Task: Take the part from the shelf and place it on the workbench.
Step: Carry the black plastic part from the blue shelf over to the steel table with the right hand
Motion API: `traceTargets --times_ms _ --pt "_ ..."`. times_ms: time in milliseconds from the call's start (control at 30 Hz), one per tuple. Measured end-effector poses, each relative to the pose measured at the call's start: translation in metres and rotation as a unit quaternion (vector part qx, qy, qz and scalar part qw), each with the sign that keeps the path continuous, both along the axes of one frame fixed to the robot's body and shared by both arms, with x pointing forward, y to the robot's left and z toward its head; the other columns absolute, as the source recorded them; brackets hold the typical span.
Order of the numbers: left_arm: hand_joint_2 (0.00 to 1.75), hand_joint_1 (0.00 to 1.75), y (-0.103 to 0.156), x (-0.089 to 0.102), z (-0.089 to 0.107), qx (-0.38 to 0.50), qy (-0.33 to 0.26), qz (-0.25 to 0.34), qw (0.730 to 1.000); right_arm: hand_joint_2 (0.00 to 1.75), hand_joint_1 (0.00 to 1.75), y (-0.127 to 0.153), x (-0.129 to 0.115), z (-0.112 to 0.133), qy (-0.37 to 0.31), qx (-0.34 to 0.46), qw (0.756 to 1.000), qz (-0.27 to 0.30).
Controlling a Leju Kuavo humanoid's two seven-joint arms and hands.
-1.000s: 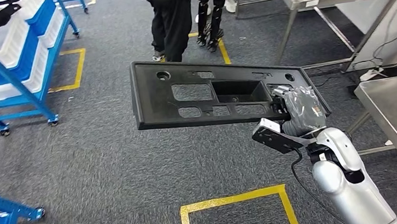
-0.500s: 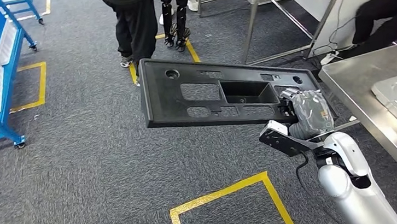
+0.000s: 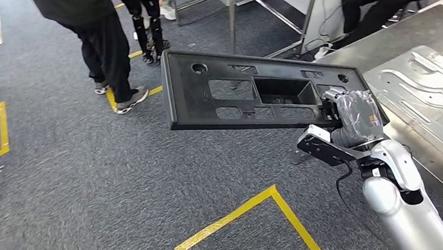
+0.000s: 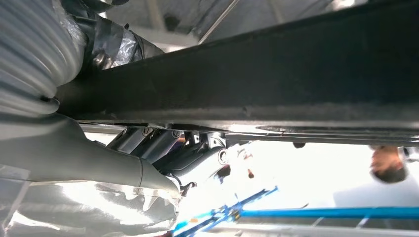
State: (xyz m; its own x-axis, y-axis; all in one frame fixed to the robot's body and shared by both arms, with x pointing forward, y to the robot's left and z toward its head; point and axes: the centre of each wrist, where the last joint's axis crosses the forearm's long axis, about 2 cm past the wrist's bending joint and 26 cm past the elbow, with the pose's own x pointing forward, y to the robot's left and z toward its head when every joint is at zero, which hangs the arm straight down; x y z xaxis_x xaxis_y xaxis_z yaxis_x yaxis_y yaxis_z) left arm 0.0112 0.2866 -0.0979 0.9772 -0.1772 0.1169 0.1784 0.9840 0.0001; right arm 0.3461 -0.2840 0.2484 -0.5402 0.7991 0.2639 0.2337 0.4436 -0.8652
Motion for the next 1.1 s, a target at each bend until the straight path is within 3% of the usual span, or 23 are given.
traceTargets --times_ms 1100 --pt "1.75 0.0 -0.003 -0.004 0.002 -0.009 0.006 -0.002 1.0 1.75 1.75 -0.025 0.013 0.017 -0.027 -0.034 0.996 -0.072"
